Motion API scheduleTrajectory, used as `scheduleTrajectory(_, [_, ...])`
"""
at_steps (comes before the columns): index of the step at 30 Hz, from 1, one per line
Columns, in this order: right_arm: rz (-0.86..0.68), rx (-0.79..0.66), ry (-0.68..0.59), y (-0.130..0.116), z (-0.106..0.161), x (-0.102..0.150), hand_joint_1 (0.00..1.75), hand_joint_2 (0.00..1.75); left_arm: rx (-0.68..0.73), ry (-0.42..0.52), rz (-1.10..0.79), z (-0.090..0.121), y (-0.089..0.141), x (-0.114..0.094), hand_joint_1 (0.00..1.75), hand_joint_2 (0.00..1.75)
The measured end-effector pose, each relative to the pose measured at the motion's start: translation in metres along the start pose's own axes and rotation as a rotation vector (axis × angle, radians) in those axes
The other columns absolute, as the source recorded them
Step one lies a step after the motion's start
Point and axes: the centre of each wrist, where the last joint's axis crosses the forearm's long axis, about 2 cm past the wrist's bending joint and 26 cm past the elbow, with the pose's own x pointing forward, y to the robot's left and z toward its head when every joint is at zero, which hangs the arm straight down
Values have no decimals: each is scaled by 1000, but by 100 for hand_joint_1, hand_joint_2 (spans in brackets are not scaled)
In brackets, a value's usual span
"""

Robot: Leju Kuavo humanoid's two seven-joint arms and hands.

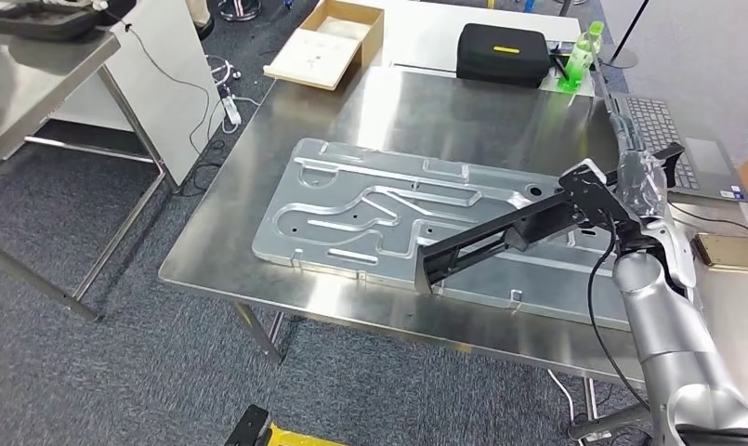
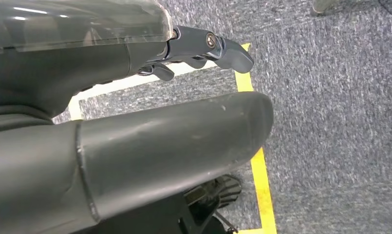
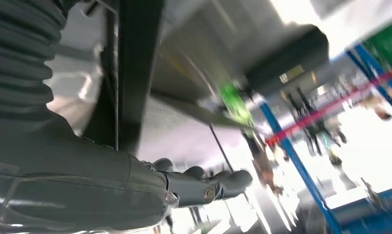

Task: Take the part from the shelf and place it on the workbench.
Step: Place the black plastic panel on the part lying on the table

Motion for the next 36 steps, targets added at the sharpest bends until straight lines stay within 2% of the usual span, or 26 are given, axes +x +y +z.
scheduleTrajectory(3, [-26, 65, 38, 0, -3, -4, 0, 0, 2, 1, 1, 0, 0, 0, 0, 0])
scheduleTrajectory(8, [-40, 93, 55, -3, -11, -7, 0, 0, 3, 2, 1, 1, 0, -2, 0, 0])
scheduleTrajectory(12, [-57, 111, 65, -4, -14, -8, 0, 175, 4, 7, 0, 2, 1, -4, 0, 0])
scheduleTrajectory(16, [-122, 185, 67, -11, -24, -6, 0, 175, 8, 4, -1, 1, 3, -4, 0, 0])
scheduleTrajectory(19, [-152, 234, 65, -27, -41, -1, 0, 175, 7, 4, 0, 2, 4, -5, 0, 0])
scheduleTrajectory(24, [-152, 234, 56, -55, -69, 12, 0, 175, 4, 1, 3, 2, 4, -5, 0, 0])
scheduleTrajectory(36, [-143, 234, 54, -63, -80, 17, 0, 175, 3, 1, 7, 2, 4, -5, 0, 0])
